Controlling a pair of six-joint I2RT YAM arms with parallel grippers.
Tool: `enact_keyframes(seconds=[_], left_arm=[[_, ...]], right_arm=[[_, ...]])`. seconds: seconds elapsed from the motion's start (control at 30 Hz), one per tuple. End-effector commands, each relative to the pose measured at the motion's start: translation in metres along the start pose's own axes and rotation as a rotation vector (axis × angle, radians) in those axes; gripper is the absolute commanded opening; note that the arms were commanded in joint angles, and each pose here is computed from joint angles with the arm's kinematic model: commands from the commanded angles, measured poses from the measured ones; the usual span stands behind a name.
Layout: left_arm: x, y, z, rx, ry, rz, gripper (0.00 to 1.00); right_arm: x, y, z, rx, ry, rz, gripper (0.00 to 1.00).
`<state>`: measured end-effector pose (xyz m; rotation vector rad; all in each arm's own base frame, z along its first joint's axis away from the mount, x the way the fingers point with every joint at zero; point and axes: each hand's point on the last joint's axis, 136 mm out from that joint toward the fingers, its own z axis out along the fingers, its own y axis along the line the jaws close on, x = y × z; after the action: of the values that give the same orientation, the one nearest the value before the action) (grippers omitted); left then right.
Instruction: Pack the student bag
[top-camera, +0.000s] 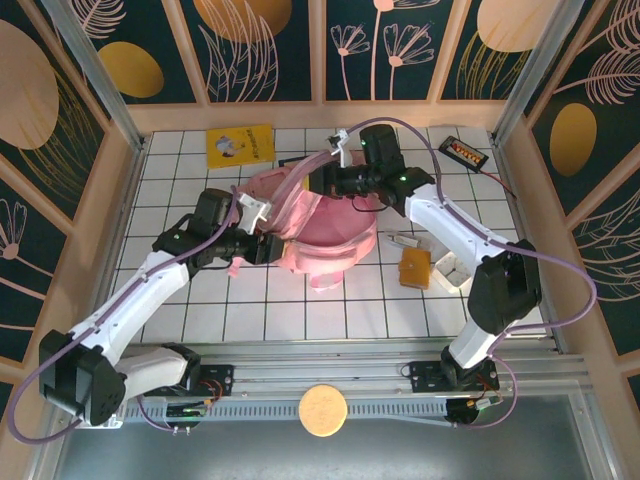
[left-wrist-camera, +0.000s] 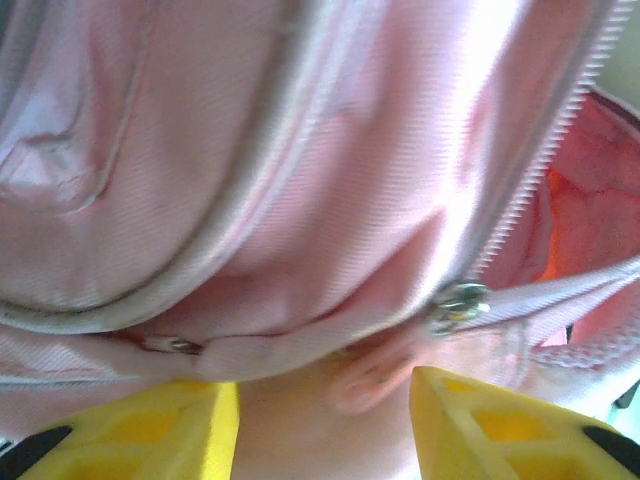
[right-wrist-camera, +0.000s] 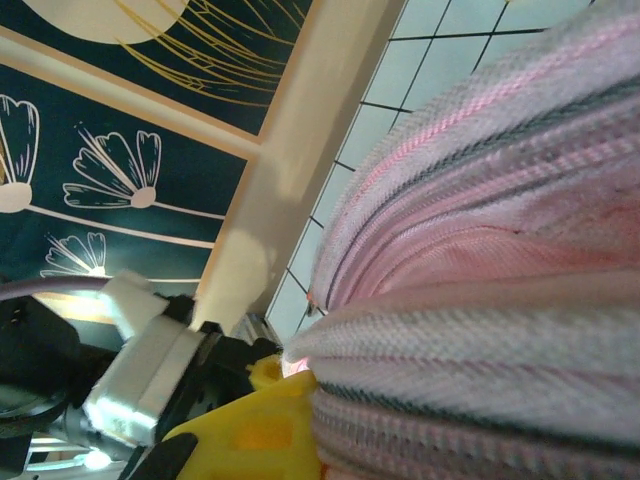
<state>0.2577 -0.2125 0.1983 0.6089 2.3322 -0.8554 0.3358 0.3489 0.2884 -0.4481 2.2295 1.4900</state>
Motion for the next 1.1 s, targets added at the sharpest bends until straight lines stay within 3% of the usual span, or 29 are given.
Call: enact_keyframes(seconds=[0.0,0.17,0.47,0.6,0.73,0.87,1.07], left_arm=[[-0.008,-0.012,-0.007,0.031,-0.044,0.150,0.47],[-0.025,-0.020,-0.009,0.052,-0.119,0.175,0.49],[-0.011,-0.008,0.007,0.028,-0.010,0.225,0.47],[-0.007,-0.006,0.014,0.039,0.016,0.225,0.35],[-0.011,0.000,0.017,0.004,0.024,0.211,0.02],[-0.009,0.011,0.015,-0.061,0.044,0.197,0.00],[0.003,0.050,0.000,-0.270,0.100,0.118,0.00]], right_arm=[[-0.028,0.045,-0.006,-0.117,-0.072,-0.115,0.00],[-0.028,0.049,-0.003,-0.116,-0.070,-0.118,0.00],[-0.032,0.053,-0.002,-0.114,-0.083,-0.117,0.00],[-0.033,0.054,-0.002,-0.111,-0.090,-0.117,0.00],[-0.033,0.054,-0.001,-0.109,-0.091,-0.115,0.00],[-0.031,0.051,-0.001,-0.098,-0.087,-0.113,0.00],[-0.030,0.041,-0.008,-0.066,-0.098,-0.104,0.00]])
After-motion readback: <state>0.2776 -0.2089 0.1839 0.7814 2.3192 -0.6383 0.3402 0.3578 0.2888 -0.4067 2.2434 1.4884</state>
